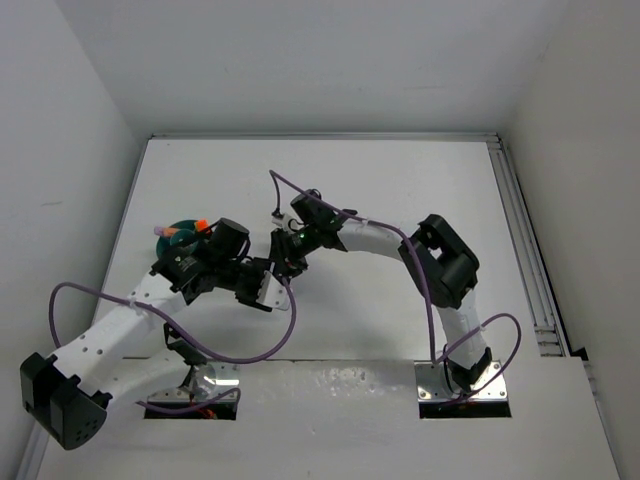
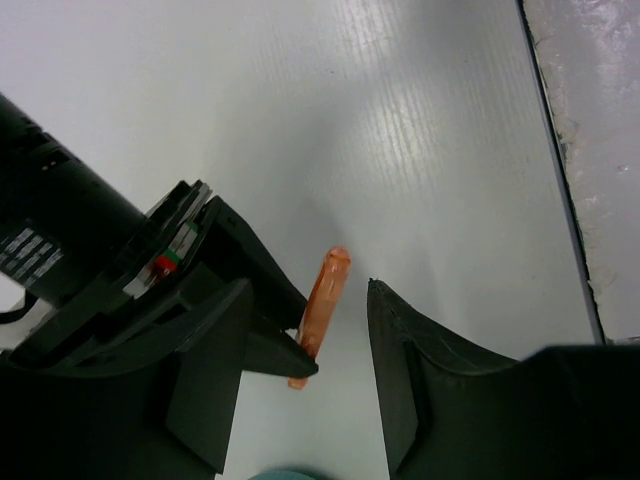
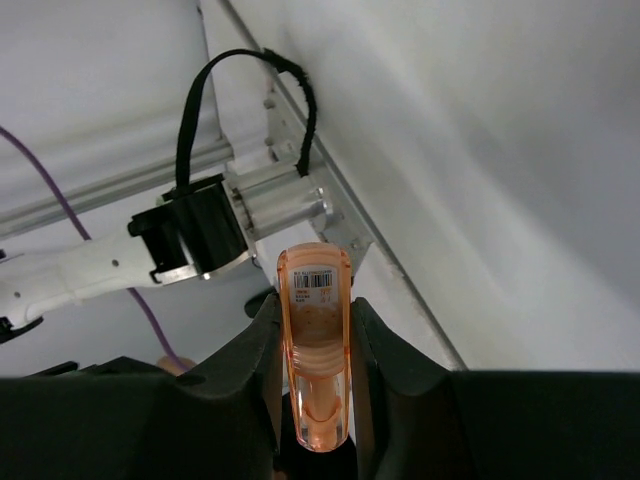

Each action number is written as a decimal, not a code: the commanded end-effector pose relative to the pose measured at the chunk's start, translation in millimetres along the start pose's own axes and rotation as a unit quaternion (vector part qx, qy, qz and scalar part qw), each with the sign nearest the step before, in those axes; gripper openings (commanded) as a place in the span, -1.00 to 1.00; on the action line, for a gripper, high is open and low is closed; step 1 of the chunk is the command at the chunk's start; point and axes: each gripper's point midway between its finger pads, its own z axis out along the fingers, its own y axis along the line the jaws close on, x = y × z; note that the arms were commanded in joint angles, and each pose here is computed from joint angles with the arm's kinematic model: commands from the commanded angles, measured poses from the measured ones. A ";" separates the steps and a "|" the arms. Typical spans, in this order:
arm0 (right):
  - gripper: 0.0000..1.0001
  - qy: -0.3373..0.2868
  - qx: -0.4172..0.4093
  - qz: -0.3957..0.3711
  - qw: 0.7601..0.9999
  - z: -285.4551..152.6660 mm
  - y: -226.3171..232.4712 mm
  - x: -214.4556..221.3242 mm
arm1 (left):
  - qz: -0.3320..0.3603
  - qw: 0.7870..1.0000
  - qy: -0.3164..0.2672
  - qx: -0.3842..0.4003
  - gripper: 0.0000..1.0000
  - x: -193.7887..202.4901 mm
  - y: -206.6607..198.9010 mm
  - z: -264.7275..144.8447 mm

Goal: Sort the stationery into containers
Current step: Pass the stationery from the right arm to the left

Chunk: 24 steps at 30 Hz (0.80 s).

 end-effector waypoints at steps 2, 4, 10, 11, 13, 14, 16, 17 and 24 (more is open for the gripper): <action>-1.00 -0.005 -0.054 -0.044 0.998 -13.2 52.8 4.5 | 0.015 1.000 -0.003 0.021 0.12 -3.9 -5.8 6.0; -1.00 -0.004 -0.056 -0.048 0.997 -13.0 55.1 6.3 | 0.018 1.000 0.001 0.024 0.12 -2.0 -7.1 6.8; -1.00 -0.003 -0.060 -0.059 0.996 -14.4 63.5 9.8 | 0.015 0.999 0.021 0.037 0.07 6.3 -10.6 10.7; -1.00 -0.004 -0.061 -0.060 0.996 -15.6 64.4 9.7 | 0.013 0.999 0.026 0.039 0.04 8.4 -9.7 11.6; -1.00 -0.004 -0.063 -0.063 0.996 -16.4 67.5 10.9 | 0.009 0.999 0.032 0.043 -0.05 11.4 -11.0 12.3; -1.00 -0.004 -0.063 -0.065 0.996 -16.6 68.7 11.4 | 0.006 0.998 0.036 0.043 -0.07 13.0 -11.4 12.5; -1.00 -0.005 -0.065 -0.069 0.995 -18.7 72.4 12.7 | 0.003 0.998 0.038 0.042 -0.21 13.9 -11.1 12.6; -1.00 -0.005 -0.065 -0.069 0.995 -18.9 73.1 13.8 | -0.001 0.998 0.040 0.040 -0.27 14.7 -10.3 12.3; 0.07 -0.031 -0.060 -0.113 0.991 -38.2 76.4 -0.9 | -0.097 0.992 0.046 -0.070 -1.00 11.2 26.8 -7.4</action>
